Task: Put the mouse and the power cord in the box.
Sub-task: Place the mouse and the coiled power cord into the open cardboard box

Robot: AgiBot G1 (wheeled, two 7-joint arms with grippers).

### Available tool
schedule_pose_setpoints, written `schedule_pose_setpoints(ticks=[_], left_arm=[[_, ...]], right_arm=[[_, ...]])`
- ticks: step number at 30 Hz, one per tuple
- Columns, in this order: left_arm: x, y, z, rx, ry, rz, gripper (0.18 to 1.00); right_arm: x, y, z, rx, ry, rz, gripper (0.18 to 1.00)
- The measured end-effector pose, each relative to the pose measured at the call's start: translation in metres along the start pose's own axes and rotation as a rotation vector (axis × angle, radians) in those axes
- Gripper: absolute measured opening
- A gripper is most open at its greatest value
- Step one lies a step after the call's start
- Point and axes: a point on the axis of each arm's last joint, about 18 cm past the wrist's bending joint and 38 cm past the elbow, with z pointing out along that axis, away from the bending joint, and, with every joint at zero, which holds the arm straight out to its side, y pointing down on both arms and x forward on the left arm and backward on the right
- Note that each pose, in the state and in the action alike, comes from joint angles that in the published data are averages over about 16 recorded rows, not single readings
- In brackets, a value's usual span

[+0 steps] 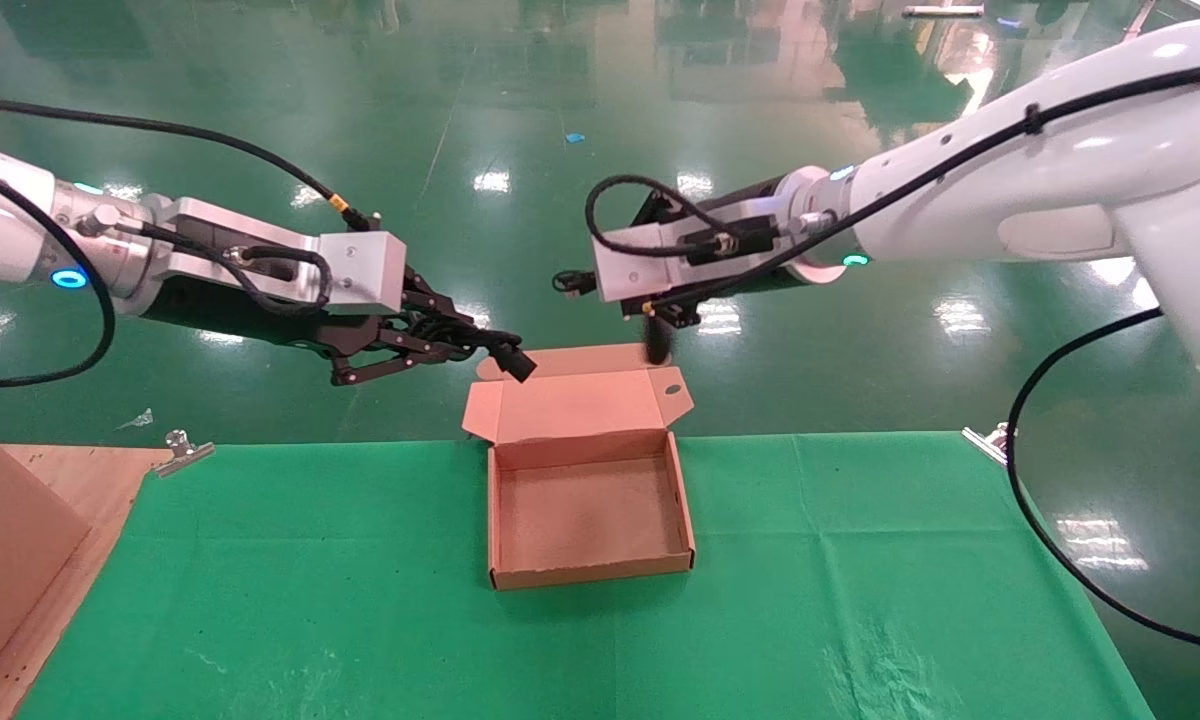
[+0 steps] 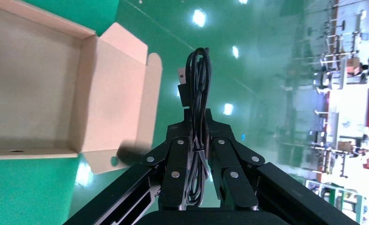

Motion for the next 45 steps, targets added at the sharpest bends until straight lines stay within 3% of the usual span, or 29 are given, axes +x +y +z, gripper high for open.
schedule_pose_setpoints(ticks=[8,16,23,29,36,45], left_arm=[[0.0,0.0,0.026,0.007,-0.045,0.017,0.306],[0.013,0.013,0.092,-0.061,-0.143,0.069,0.306],[0.051,0.013,0.16,-0.108,-0.186,0.107,0.306],[0.091,0.005,0.2,-0.107,-0.177,0.107,0.305],[0.124,-0.007,0.226,-0.108,-0.147,0.088,0.305],[0.133,-0.015,0.236,-0.117,-0.147,0.063,0.319]], right_arm=[[-0.001,0.0,0.001,-0.015,-0.011,0.027,0.22],[-0.002,0.012,-0.01,-0.032,-0.042,0.071,0.219],[-0.012,0.024,-0.02,-0.028,-0.093,0.106,0.219],[-0.026,0.034,-0.025,-0.02,-0.136,0.124,0.219],[-0.041,0.041,-0.027,-0.007,-0.173,0.131,0.219],[-0.054,0.041,-0.026,0.023,-0.205,0.133,0.219]])
